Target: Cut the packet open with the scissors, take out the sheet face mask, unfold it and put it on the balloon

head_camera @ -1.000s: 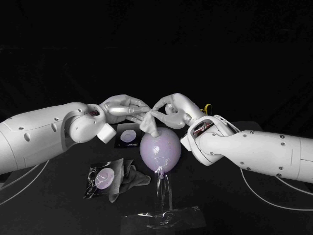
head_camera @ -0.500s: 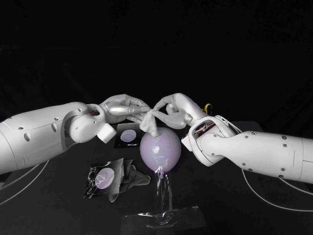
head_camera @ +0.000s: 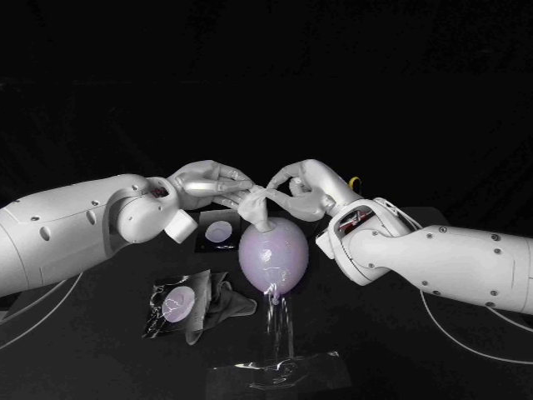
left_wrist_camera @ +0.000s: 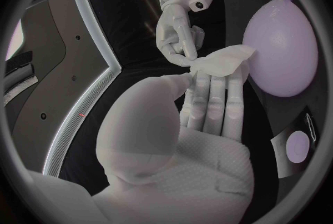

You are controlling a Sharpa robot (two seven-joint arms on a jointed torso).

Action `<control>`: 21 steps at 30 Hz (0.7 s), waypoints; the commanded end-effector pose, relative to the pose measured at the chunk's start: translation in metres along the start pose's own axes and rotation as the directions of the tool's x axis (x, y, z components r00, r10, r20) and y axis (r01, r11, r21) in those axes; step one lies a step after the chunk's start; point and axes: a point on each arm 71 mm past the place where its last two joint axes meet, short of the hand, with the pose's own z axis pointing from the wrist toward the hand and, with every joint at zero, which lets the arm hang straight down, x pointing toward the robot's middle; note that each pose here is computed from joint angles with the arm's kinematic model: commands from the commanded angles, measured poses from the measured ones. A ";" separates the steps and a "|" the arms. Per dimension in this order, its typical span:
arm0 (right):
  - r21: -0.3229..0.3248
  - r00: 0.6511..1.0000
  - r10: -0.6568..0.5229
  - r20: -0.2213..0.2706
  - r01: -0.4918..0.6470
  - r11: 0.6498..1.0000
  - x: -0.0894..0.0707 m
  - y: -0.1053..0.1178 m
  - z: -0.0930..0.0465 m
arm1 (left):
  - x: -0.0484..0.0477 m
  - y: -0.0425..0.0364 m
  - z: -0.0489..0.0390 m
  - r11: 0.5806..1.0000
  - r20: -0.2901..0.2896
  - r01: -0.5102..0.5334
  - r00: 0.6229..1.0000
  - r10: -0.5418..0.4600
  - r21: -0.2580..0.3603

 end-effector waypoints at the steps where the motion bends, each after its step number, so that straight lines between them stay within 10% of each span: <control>1: -0.013 1.000 -0.016 0.003 0.017 1.000 -0.002 0.001 -0.002 | -0.0016 -0.0022 0.0001 1.000 0.018 -0.001 1.000 0.001 0.019; 21: -0.058 1.000 -0.012 0.024 0.014 0.998 -0.013 0.006 -0.018 | -0.0156 -0.0009 -0.0039 1.000 0.151 0.016 0.988 -0.017 0.011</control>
